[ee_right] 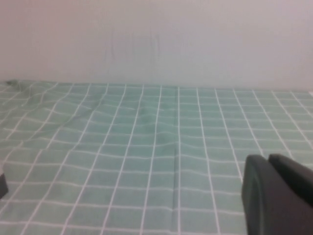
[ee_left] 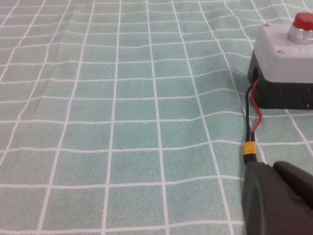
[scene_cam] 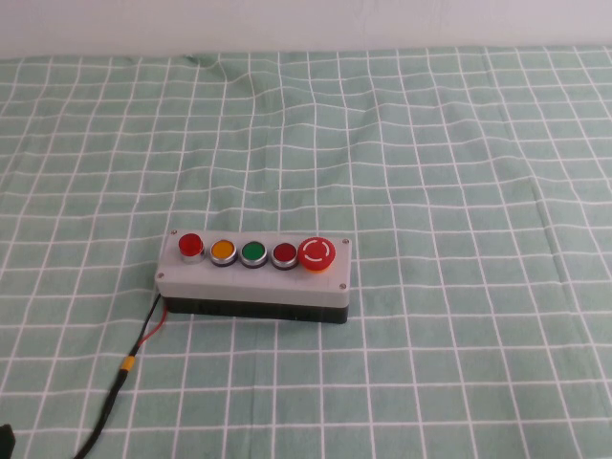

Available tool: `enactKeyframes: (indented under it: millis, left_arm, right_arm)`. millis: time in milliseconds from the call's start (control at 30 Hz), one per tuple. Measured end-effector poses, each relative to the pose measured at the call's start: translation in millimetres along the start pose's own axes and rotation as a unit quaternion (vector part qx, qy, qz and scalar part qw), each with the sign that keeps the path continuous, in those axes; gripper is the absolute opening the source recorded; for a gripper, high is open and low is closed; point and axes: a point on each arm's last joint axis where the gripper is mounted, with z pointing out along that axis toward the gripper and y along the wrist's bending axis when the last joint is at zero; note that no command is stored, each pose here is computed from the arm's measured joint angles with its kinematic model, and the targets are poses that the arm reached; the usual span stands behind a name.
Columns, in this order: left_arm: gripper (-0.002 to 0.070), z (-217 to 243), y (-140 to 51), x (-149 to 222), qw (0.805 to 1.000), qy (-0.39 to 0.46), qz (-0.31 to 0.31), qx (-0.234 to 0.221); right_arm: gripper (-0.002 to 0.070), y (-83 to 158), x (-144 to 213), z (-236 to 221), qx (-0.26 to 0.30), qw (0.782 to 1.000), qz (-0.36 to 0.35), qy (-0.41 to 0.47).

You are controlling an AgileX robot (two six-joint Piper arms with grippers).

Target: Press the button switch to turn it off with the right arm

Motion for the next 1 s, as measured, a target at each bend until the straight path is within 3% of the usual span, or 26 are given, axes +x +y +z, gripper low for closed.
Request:
enactKeyframes:
  millis: [167,333,1000]
  left_arm:
    - [-0.0004,0.0,0.0,0.0,1.0,0.0,0.0,0.0]
    - [-0.0004,0.0,0.0,0.0,1.0,0.0,0.0,0.0]
    - [-0.0004,0.0,0.0,0.0,1.0,0.0,0.0,0.0]
  right_arm:
    - [-0.0016,0.0,48.6,13.0,-0.003,0.999,0.008,0.038]
    - [-0.0016,-0.2,67.1,12.9,0.0,0.994,0.042,0.102]
    - [-0.0016,-0.4,72.6,11.6,0.005,0.99,0.051,0.133]
